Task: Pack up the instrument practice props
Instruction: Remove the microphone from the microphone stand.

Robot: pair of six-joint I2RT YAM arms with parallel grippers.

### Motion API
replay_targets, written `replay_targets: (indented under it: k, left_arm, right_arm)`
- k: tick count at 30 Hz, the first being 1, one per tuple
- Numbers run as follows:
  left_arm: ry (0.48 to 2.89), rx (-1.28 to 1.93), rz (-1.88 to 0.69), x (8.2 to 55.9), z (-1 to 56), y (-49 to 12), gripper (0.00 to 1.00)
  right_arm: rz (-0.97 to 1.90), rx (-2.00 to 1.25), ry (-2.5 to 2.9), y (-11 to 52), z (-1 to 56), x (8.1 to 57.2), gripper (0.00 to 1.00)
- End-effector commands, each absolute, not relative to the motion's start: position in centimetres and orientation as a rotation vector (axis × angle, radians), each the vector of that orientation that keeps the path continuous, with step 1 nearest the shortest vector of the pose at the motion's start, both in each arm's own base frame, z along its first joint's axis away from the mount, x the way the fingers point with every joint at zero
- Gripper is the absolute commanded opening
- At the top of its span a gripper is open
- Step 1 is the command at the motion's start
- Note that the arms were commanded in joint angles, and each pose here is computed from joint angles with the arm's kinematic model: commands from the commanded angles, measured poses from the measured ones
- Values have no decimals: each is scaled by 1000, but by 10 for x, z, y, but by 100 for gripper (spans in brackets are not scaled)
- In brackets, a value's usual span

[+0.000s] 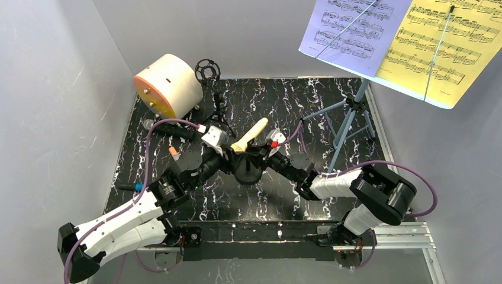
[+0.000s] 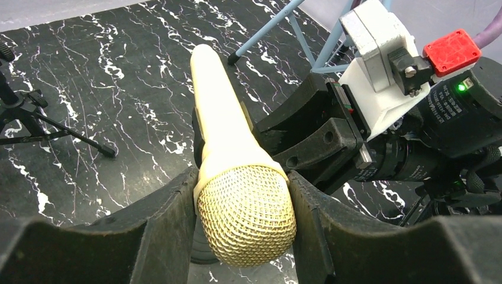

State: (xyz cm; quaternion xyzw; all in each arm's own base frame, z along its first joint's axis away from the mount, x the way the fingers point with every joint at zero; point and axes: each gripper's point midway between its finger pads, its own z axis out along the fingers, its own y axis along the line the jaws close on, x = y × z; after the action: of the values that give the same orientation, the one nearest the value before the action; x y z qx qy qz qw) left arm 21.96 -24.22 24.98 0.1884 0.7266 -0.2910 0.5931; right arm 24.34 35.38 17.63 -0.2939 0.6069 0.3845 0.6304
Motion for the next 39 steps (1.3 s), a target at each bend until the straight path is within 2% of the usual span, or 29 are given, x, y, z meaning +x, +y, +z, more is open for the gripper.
replay_targets:
  k: [1, 6, 11, 15, 19, 26, 34, 39]
  left_arm:
    - [1765, 412, -593, 220, 240, -223, 16]
    - [1796, 471, -571, 221, 254, -230, 59]
    - [1843, 507, -518, 226, 265, -232, 76]
    - [1880, 490, -445, 232, 275, -224, 84]
    - [1925, 498, -420, 231, 288, -223, 85]
    - [2045, 573, -417, 228, 278, -236, 83]
    - [2109, 617, -214, 241, 264, -221, 81]
    - [2107, 678, -182, 250, 262, -232, 80]
  right_arm:
    - [694, -704, 1596, 317, 110, 261, 1]
    - [667, -836, 1535, 324, 111, 257, 1]
    - [640, -913, 1521, 329, 108, 253, 1]
    - [644, -925, 1525, 331, 105, 252, 1]
    - [615, -938, 1534, 332, 103, 254, 1]
    - [515, -928, 1566, 331, 96, 261, 1]
    - [521, -912, 1572, 332, 98, 261, 1]
    - [540, -927, 1570, 335, 97, 259, 1]
